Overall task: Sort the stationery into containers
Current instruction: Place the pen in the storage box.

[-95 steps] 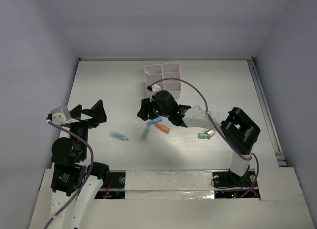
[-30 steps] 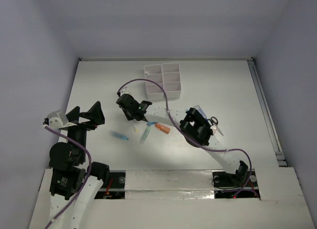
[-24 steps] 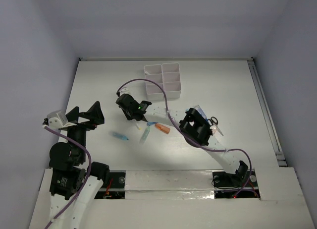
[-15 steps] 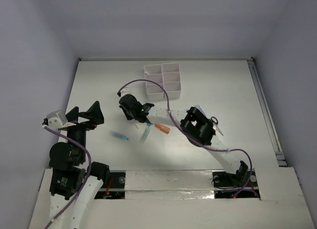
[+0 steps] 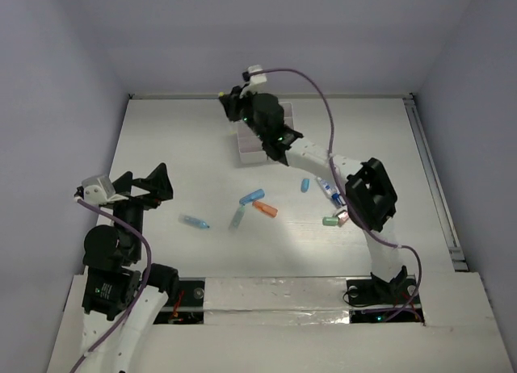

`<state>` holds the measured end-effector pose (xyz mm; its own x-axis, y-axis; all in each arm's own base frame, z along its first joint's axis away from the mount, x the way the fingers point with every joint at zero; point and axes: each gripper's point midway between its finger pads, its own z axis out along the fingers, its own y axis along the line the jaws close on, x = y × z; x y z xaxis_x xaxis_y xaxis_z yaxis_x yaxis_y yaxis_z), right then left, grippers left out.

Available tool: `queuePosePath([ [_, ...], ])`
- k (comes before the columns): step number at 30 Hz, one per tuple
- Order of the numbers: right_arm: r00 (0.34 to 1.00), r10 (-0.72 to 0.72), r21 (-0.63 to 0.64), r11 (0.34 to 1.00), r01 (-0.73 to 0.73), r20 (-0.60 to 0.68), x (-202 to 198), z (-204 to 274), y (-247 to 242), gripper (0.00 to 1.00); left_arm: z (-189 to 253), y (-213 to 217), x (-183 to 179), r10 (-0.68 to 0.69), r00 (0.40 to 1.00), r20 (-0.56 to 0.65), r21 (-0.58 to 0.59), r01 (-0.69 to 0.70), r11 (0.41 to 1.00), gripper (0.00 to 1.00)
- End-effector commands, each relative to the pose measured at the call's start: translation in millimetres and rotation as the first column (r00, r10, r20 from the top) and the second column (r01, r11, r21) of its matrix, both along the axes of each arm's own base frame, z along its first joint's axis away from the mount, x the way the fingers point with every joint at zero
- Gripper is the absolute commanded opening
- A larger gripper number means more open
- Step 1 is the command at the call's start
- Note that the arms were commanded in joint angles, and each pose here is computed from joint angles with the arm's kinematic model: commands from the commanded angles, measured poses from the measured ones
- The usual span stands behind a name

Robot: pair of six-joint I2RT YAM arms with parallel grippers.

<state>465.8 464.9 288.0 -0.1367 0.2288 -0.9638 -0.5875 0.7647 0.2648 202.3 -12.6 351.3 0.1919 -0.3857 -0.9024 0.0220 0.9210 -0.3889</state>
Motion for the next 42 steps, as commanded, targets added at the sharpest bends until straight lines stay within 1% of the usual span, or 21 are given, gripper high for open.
queuePosePath([
  [1,0.983,-0.098,0.132,0.988,0.077,0.156,36,38,-41,0.0,15,-6,3,-0.027,0.999,0.037,0.005,0.027,1.0,0.99],
  [2,0.979,-0.113,0.137,0.986,0.091,0.167,42,32,-47,0.0,14,-6,4,-0.028,0.999,0.034,0.005,0.028,1.0,0.99],
  [3,0.965,-0.143,0.181,0.978,0.104,0.221,48,46,-58,0.0,13,-7,5,-0.031,0.999,0.027,0.009,0.03,1.0,0.99],
  [6,0.936,-0.207,0.214,0.966,0.149,0.286,64,44,-75,0.0,12,-9,6,-0.044,0.999,0.023,0.016,0.043,0.999,0.99],
  [9,0.91,-0.252,0.256,0.952,0.171,0.329,72,52,-83,0.0,12,-8,7,-0.039,0.999,0.023,0.018,0.039,0.999,0.99],
  [10,0.902,-0.27,0.252,0.949,0.19,0.337,78,50,-88,0.0,13,-7,7,-0.031,0.999,0.025,0.019,0.031,0.999,0.99],
  [15,0.893,-0.305,0.251,0.941,0.228,0.332,93,24,-90,0.0,12,-5,9,-0.023,0.999,0.024,0.02,0.023,1.0,0.99],
  [23,0.891,-0.336,0.255,0.93,0.263,0.306,95,-13,-96,0.0,12,-7,11,-0.031,0.999,0.018,0.029,0.031,0.999,0.99],
  [32,0.89,-0.342,0.239,0.931,0.277,0.3,95,-28,-99,0.0,11,-5,12,-0.022,1.0,0.015,0.03,0.022,0.999,0.99],
  [42,0.908,-0.337,0.224,0.932,0.285,0.248,96,-55,-99,0.0,11,-7,13,-0.028,1.0,0.012,0.032,0.028,0.999,0.99],
])
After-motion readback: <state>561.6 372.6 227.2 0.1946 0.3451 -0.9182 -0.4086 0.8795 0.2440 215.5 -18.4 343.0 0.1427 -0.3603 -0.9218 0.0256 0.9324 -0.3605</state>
